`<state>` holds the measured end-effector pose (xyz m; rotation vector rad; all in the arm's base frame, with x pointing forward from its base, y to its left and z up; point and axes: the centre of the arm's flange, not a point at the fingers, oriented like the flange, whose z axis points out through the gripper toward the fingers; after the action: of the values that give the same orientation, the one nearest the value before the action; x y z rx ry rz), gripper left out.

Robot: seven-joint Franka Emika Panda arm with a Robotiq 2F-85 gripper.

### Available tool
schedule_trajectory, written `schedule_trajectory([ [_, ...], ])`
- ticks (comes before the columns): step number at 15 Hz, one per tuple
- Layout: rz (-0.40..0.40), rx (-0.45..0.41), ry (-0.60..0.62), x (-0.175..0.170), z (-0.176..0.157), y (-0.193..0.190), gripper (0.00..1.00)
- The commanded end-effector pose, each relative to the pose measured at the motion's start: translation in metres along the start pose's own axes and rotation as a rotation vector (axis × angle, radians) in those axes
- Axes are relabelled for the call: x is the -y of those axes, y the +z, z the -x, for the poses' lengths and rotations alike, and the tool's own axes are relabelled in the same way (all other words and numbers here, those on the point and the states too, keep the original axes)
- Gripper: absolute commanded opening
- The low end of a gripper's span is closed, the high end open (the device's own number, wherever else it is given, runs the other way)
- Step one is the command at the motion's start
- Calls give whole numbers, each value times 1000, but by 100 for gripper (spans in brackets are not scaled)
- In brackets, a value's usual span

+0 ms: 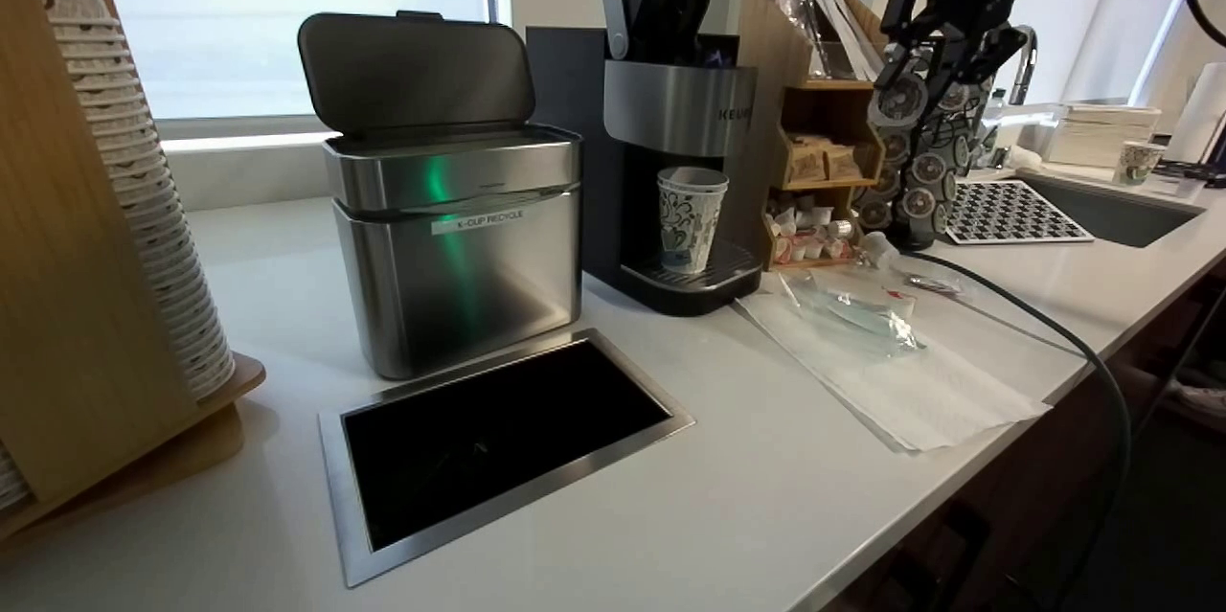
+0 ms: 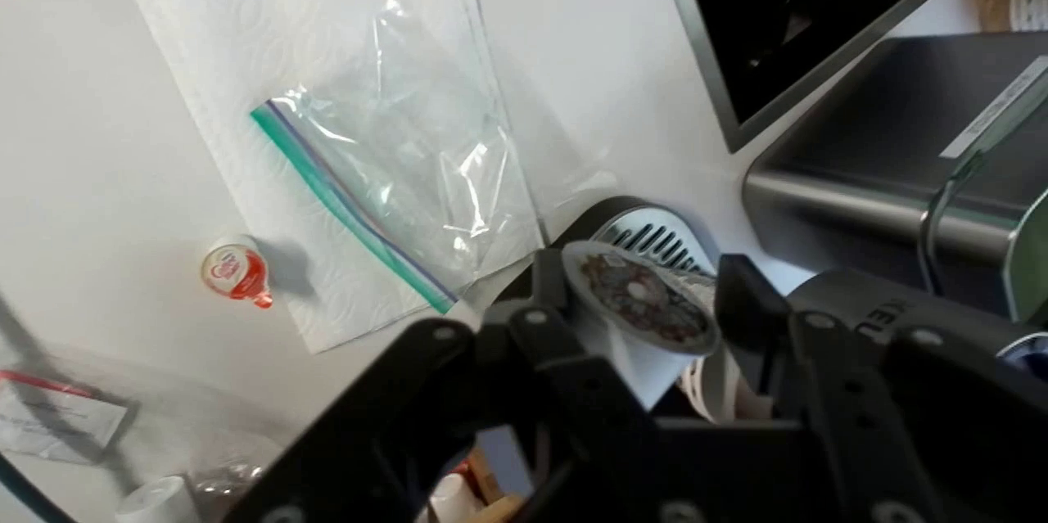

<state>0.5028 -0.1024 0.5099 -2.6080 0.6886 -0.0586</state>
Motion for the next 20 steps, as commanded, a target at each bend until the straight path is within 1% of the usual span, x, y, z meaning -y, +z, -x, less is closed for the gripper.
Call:
schedule_trajectory([
  [1, -84, 103, -67, 15, -16, -11, 25],
  [5, -194, 169, -70, 28, -28, -17, 25],
  [11, -310, 253, -3, 46, -47, -16, 25],
  [12, -269, 209, -36, 39, -32, -13, 50],
  [16, -287, 228, -24, 43, -41, -10, 50],
  [17, -288, 229, -23, 43, -41, -10, 25],
  [18, -320, 229, -14, 45, -43, -13, 25],
  [19, -335, 229, -31, 46, -43, -15, 25],
  [20, -328, 230, -47, 49, -41, -16, 25],
])
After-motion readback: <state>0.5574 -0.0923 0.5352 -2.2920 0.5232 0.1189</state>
